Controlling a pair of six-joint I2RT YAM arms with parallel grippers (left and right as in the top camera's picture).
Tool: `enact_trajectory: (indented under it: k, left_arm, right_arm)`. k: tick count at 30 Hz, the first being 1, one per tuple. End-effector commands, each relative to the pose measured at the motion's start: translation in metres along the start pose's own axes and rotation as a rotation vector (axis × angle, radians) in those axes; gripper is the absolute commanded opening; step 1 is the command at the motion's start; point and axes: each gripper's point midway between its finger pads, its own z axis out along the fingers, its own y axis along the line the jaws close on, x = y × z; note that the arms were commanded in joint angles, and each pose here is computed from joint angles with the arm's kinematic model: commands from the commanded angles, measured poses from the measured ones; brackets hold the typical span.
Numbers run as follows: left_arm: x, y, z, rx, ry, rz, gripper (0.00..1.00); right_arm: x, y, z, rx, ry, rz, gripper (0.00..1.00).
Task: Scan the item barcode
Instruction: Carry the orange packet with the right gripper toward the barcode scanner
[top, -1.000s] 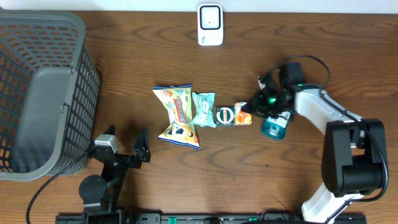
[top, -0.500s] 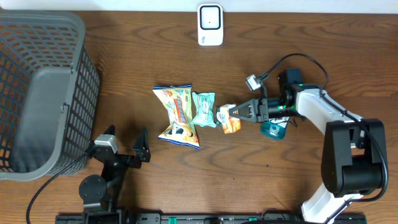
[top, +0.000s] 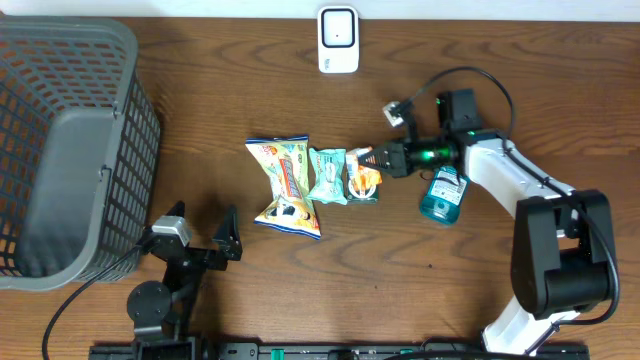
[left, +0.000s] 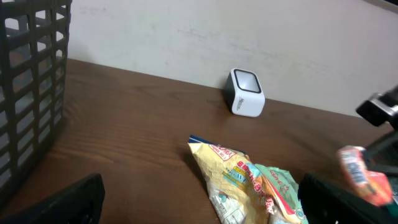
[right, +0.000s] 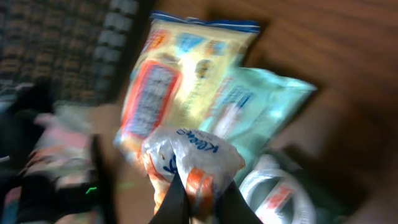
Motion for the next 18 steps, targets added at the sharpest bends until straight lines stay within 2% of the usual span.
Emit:
enact_trajectory:
  k: [1, 5, 9, 12, 18]
  left_arm:
    - [0.015, 0.002, 0.001, 0.001, 0.044, -0.01, 0.98]
    - [0.015, 0.002, 0.001, 0.001, 0.044, -0.01, 0.98]
    - [0.015, 0.002, 0.001, 0.001, 0.044, -0.01, 0.98]
    - [0.015, 0.002, 0.001, 0.001, 0.044, -0.01, 0.98]
    - [0.015, 0.002, 0.001, 0.001, 0.044, -0.01, 0.98]
  right_arm:
    - [-0.04, -0.016, 0.004, 0.32, -0.041, -0.095, 0.01]
    - [-0.076, -0.039, -0.006, 0.737, -0.084, -0.27, 0.01]
    - [-0.107, -0.029, -0.012, 0.998, -0.12, -0.499, 0.01]
    - [-0.122, -0.023, -0.01, 1.079, -0.155, -0.598, 0.01]
    - [-0.17, -0.015, -0.007, 1.093, -0.282, -0.68, 0.01]
